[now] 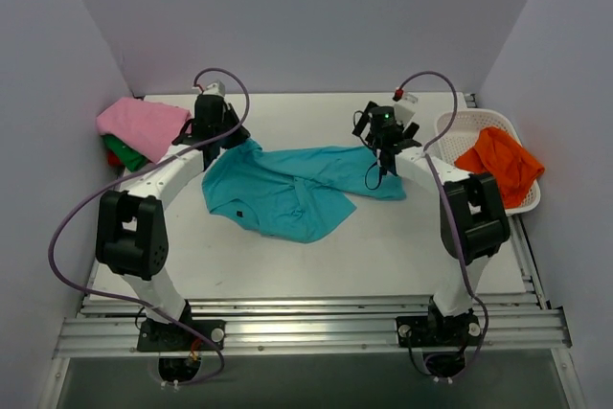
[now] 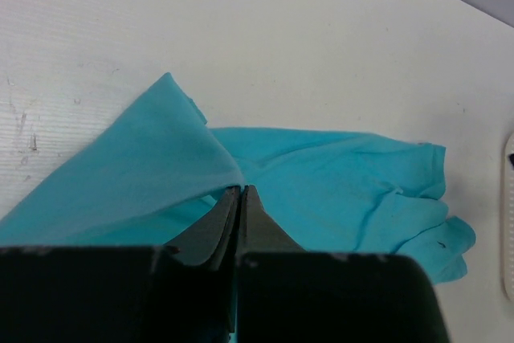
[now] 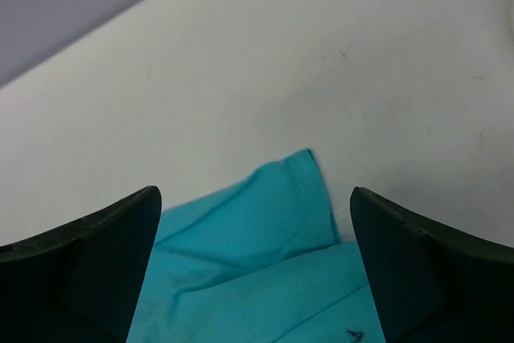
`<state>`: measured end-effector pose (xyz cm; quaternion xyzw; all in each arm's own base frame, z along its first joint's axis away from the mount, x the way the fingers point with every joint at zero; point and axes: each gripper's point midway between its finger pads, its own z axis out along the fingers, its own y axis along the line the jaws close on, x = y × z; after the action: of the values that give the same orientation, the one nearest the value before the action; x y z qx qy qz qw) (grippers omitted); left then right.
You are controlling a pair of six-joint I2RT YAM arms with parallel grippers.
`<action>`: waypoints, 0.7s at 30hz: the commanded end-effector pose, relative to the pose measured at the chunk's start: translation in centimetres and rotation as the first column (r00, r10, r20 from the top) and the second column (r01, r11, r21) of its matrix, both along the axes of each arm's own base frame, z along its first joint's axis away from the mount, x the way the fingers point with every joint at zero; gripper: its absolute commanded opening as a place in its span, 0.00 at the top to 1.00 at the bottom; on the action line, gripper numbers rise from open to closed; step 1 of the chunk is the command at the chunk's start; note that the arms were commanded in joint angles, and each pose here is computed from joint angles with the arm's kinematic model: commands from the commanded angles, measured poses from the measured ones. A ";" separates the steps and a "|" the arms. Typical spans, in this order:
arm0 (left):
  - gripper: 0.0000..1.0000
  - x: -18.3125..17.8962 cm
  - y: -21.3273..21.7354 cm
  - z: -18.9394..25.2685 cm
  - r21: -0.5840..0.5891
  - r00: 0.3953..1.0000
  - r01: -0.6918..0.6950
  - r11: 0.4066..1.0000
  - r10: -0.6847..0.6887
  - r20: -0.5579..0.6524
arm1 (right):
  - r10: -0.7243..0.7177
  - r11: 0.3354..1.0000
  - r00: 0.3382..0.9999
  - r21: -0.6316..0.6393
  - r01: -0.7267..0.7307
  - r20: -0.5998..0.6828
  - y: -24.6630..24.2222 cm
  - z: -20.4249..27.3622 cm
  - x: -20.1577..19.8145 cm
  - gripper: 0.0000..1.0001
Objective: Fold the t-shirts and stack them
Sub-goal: Flatten the tshirt out
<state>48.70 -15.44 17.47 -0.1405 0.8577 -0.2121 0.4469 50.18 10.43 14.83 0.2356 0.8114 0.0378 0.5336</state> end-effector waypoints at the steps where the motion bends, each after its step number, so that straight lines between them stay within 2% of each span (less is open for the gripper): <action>1: 0.98 0.3 0.0 0.7 -0.002 1.000 -0.007 1.000 0.008 0.024 | -0.012 1.000 0.992 -0.028 0.008 -0.123 -0.6 -5.8 0.3 0.01; 10: 0.98 0.7 -0.1 -0.5 0.003 1.000 0.002 1.000 -0.002 0.008 | -0.001 1.000 0.978 -0.020 -0.003 -0.209 0.0 -11.6 1.8 0.09; 21: 0.98 1.4 -0.4 -1.9 0.009 1.000 0.010 1.000 -0.009 -0.014 | -0.011 1.000 0.976 -0.020 0.006 -0.219 -0.5 -12.8 2.5 0.17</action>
<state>48.89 -15.50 14.05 -0.1433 0.8741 -0.2000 0.4189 51.96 10.25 2.37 0.2279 0.8665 0.0013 0.4440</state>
